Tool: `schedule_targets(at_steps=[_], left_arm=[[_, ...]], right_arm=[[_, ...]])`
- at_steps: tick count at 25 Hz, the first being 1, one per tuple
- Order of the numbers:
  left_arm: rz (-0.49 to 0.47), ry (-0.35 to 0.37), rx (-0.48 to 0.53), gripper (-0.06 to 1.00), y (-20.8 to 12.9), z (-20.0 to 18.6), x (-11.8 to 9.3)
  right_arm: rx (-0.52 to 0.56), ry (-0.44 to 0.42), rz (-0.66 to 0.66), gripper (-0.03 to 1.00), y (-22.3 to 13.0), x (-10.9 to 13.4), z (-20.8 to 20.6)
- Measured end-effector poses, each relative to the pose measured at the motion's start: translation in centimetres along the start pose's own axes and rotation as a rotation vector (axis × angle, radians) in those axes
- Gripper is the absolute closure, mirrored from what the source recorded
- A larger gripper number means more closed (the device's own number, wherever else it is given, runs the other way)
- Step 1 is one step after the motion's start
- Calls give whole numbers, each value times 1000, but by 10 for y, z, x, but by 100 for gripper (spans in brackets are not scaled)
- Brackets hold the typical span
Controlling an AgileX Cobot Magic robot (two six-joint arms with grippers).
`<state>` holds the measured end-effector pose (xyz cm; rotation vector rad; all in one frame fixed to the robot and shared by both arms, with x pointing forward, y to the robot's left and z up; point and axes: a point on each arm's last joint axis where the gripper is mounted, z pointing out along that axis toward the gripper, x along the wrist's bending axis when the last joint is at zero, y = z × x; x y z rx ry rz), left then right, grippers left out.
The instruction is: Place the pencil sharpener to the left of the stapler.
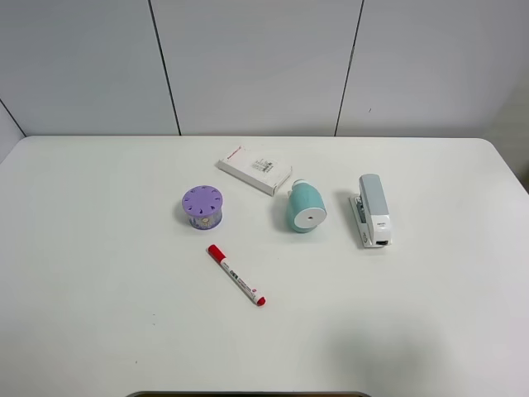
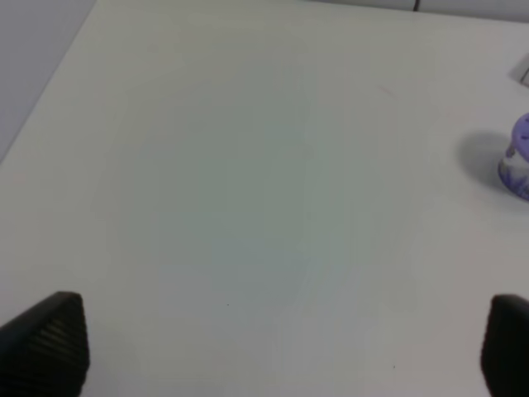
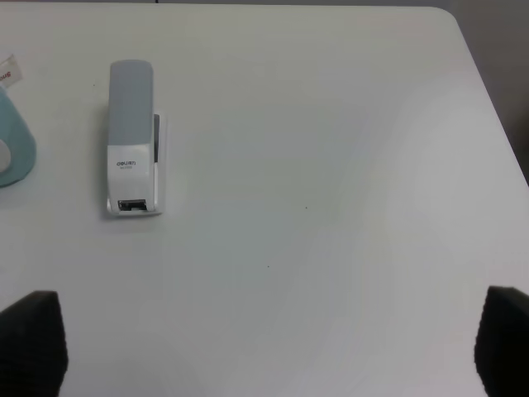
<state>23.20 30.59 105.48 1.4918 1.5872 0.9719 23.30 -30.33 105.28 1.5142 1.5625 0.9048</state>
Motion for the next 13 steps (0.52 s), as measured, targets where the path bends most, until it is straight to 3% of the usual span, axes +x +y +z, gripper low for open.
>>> schedule_targets(at_steps=[13], left_arm=[[0,0,0,-1,0,0,0]], right_arm=[[0,0,0,-2,0,0,0]])
